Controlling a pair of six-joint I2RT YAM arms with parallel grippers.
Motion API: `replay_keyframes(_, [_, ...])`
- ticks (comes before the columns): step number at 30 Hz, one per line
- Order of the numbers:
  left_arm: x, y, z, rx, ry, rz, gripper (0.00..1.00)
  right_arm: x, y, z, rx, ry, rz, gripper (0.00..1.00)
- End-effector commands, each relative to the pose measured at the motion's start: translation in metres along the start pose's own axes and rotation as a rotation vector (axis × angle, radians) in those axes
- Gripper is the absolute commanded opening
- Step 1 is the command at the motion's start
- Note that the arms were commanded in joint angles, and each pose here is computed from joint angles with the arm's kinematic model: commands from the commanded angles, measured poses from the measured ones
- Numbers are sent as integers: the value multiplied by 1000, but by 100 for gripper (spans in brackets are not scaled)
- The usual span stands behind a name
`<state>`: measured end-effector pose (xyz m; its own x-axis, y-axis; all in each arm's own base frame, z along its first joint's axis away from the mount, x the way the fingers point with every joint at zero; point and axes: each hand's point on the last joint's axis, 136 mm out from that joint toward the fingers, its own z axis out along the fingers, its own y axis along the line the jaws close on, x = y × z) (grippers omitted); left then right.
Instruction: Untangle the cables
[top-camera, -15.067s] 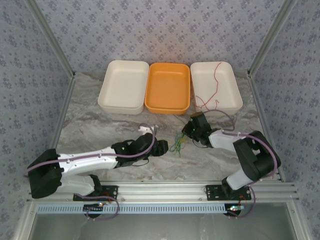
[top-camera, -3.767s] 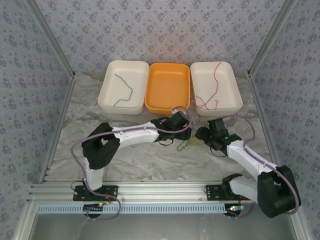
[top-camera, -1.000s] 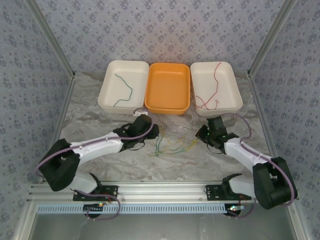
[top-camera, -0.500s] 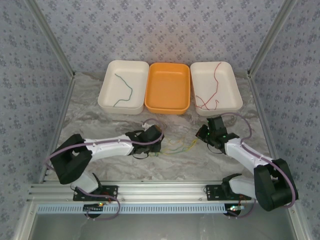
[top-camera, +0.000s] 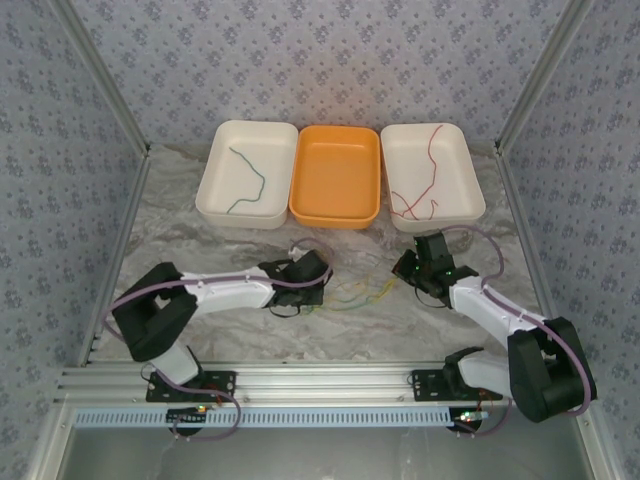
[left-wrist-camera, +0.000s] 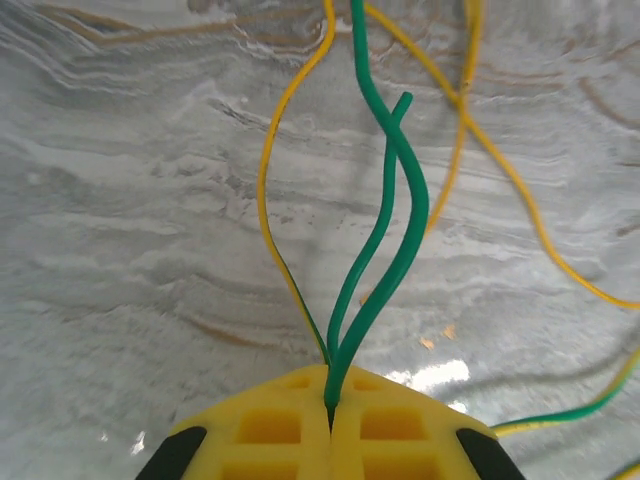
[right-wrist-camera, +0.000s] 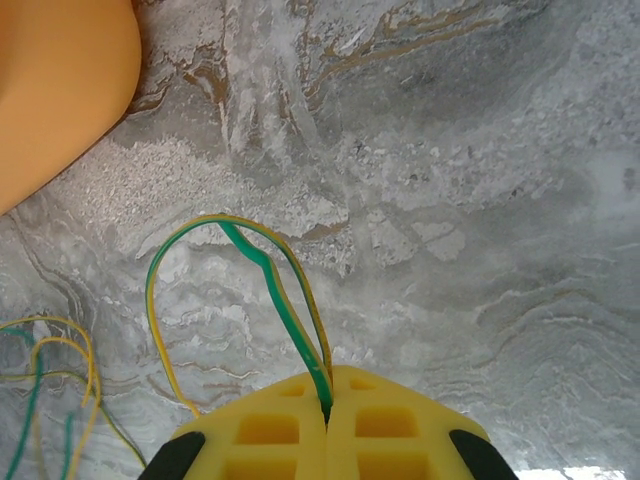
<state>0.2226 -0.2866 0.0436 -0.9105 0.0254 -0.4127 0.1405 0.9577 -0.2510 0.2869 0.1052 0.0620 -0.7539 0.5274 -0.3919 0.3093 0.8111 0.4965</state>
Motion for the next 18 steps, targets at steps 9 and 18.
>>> replay_keyframes(9, [-34,-6,-109,392,37,50,0,-71,-25,-18,45,-121,58,0])
replay_keyframes(18, [-56,36,-169,521,-103,-63,0,-96,-37,-10,35,-110,108,0])
